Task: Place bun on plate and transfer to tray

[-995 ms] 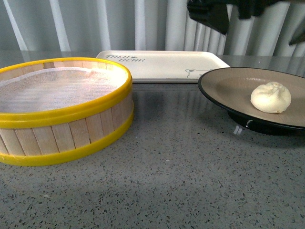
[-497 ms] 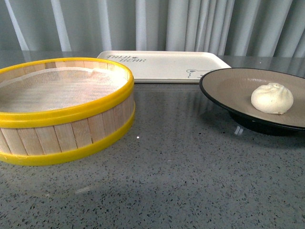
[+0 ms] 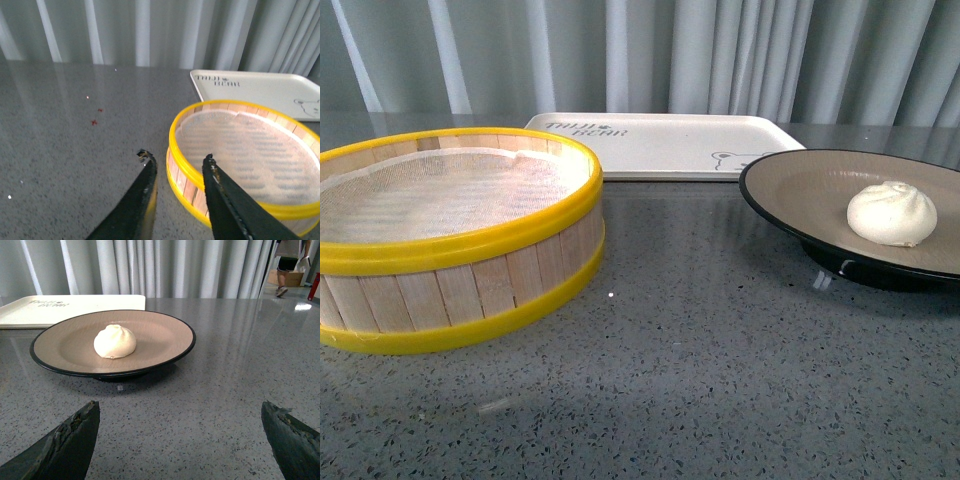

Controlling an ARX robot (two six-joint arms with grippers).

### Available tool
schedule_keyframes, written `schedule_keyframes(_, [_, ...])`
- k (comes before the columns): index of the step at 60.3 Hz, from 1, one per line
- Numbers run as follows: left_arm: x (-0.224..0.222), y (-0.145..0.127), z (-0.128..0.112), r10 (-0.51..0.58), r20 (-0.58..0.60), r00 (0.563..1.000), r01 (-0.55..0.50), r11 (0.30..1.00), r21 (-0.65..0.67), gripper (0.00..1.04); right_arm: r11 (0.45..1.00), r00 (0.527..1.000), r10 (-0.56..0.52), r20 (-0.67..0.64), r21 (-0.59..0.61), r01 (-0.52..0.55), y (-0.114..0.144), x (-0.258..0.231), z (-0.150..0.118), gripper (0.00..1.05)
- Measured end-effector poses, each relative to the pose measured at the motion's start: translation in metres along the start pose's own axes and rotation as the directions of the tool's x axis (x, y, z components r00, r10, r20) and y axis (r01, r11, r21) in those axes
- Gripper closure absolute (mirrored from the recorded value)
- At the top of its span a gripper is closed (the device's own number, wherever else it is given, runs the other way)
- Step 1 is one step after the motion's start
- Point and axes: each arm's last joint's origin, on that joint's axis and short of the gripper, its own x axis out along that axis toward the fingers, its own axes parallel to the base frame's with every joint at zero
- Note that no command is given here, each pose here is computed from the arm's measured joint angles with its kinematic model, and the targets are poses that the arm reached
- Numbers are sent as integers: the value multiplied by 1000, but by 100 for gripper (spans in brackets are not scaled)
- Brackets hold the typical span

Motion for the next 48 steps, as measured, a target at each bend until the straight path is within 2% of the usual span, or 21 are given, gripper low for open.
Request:
schedule_keyframes(7, [-5, -4, -18, 0, -2, 1000, 0, 1000, 0, 101, 1000, 1000, 0, 0, 0, 0, 0, 0, 0, 9])
schedule_keyframes(10, [-7, -8, -22, 27, -1, 1000, -27, 1000, 0, 101, 1000, 1000, 0, 0, 0, 0, 0, 0, 0, 9])
schedule_keyframes(26, [-14, -15, -49, -8, -3, 1000, 8, 1000, -1, 101, 1000, 1000, 0, 0, 0, 0, 0, 0, 0, 9])
schedule_keyframes(48, [-22, -15, -68, -7, 8, 1000, 7, 1000, -1, 101, 1000, 1000, 0, 0, 0, 0, 0, 0, 0, 9])
